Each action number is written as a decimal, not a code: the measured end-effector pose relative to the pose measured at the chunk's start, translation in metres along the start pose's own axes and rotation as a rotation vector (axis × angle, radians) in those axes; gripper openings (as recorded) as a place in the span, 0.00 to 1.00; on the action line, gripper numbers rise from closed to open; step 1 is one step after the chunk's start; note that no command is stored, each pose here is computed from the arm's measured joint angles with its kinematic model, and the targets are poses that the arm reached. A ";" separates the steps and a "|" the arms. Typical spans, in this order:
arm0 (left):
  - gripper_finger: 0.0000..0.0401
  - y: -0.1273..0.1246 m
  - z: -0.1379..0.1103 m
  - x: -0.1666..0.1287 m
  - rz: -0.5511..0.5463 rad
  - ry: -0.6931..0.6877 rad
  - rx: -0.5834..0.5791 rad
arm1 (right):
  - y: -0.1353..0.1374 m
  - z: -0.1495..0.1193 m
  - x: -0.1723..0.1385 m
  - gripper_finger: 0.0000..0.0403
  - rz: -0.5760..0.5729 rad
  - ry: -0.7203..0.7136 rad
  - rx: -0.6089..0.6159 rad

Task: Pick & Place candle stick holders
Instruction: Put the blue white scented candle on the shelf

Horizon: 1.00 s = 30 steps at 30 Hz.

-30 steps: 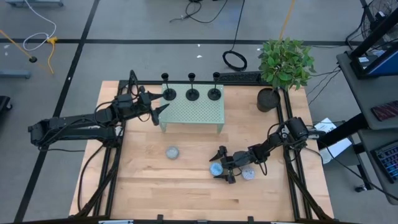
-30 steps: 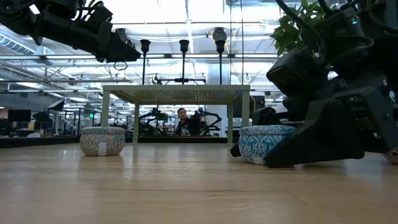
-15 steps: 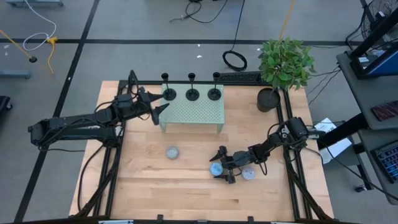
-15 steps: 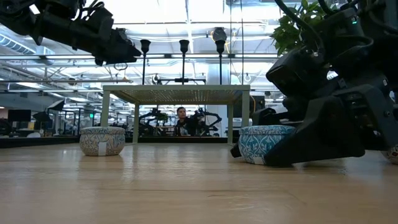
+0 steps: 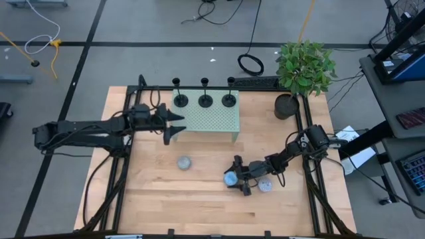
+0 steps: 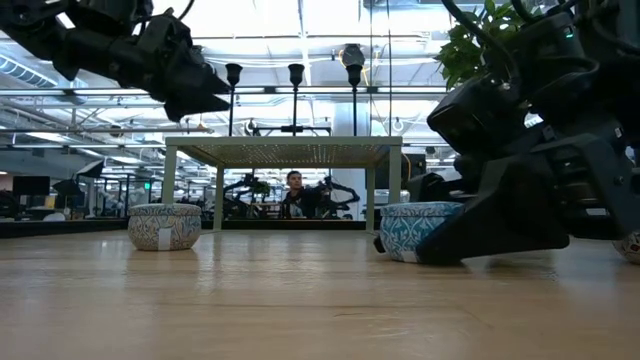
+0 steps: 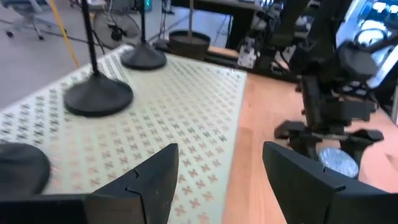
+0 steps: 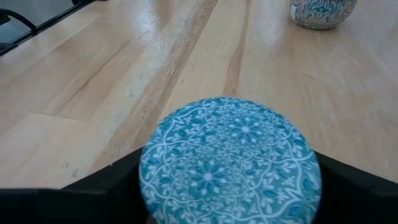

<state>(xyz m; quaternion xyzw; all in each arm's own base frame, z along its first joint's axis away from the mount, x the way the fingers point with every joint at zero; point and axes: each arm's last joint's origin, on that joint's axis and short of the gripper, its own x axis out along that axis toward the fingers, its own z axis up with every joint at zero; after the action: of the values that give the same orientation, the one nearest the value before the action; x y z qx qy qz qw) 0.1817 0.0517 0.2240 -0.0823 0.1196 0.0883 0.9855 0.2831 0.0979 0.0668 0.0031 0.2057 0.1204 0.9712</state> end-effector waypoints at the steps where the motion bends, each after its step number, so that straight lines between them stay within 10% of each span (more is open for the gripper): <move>1: 0.60 -0.001 -0.001 0.001 0.000 0.010 0.002 | -0.001 0.000 0.000 0.73 -0.002 -0.001 0.001; 30: 0.60 -0.004 -0.004 0.005 0.046 0.023 0.039 | -0.060 0.087 -0.048 0.72 -0.255 -0.241 -0.106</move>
<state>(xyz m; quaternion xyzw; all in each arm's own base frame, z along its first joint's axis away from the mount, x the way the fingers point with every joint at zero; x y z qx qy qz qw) 0.1865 0.0474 0.2193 -0.0614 0.1347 0.1077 0.9831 0.2894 0.0318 0.1621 -0.0599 0.0800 0.0059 0.9950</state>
